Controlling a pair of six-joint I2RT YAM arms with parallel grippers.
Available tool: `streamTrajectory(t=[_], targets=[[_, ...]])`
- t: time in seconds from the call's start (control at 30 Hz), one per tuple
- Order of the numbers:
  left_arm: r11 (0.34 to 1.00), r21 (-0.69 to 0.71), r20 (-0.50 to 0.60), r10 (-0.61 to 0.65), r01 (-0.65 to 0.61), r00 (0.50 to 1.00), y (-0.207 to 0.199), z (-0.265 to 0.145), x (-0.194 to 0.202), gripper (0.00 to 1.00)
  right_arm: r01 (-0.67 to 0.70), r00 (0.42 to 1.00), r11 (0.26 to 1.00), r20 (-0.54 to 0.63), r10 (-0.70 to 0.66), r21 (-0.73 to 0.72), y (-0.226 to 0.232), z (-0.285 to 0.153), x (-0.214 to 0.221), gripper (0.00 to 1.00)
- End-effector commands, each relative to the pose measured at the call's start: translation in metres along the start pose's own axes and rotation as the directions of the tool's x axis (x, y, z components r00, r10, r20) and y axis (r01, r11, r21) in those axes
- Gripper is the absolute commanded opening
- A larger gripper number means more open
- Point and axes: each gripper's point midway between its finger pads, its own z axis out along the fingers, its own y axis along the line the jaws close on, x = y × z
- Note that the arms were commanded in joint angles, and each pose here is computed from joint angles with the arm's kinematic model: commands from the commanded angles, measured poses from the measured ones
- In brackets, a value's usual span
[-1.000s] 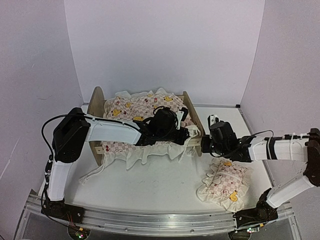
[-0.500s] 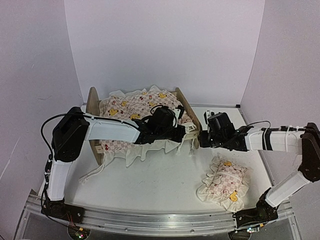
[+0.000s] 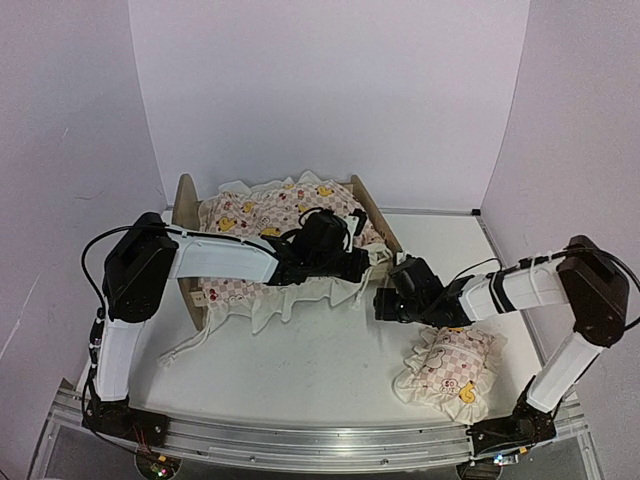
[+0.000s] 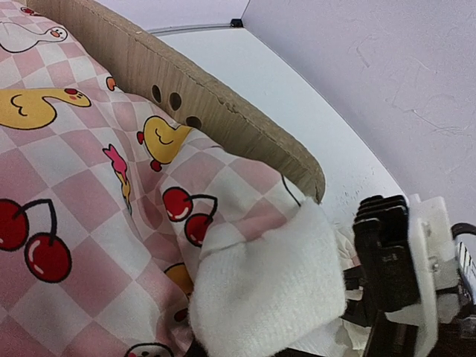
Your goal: Set up the pet bed
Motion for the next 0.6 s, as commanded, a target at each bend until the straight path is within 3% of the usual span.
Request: streamTrajectory(t=[0.0, 0.27, 0.37, 0.5, 0.53, 0.57], targets=[[0.999, -0.017, 0.037, -0.026, 0.027, 0.999, 0.005, -0.012, -0.025, 0.00, -0.066, 0.986, 0.997, 0.156, 0.059, 0.043, 0.002, 0.012, -0.030, 0.66], [0.999, 0.014, 0.030, -0.029, 0.029, 0.999, 0.000, -0.012, -0.024, 0.00, -0.026, 0.978, 0.998, 0.209, 0.014, 0.053, 0.006, 0.037, -0.023, 0.60], [0.999, 0.012, 0.032, -0.031, 0.031, 0.999, 0.001, -0.013, -0.025, 0.00, -0.033, 0.980, 0.995, 0.197, 0.015, 0.089, 0.001, 0.051, -0.014, 0.46], [0.999, 0.014, 0.036, -0.029, 0.029, 0.999, 0.000, -0.016, -0.026, 0.00, -0.039, 0.988, 0.992, 0.150, 0.020, 0.123, -0.007, 0.063, 0.005, 0.41], [1.000, 0.013, 0.035, -0.027, 0.027, 0.999, 0.000, -0.016, -0.026, 0.00, -0.037, 0.990, 0.992, 0.138, 0.020, 0.121, -0.008, 0.062, 0.009, 0.35], [1.000, 0.013, 0.034, -0.025, 0.024, 0.999, 0.000, -0.017, -0.026, 0.00, -0.035, 0.992, 0.992, 0.125, 0.019, 0.124, -0.009, 0.060, 0.012, 0.22]])
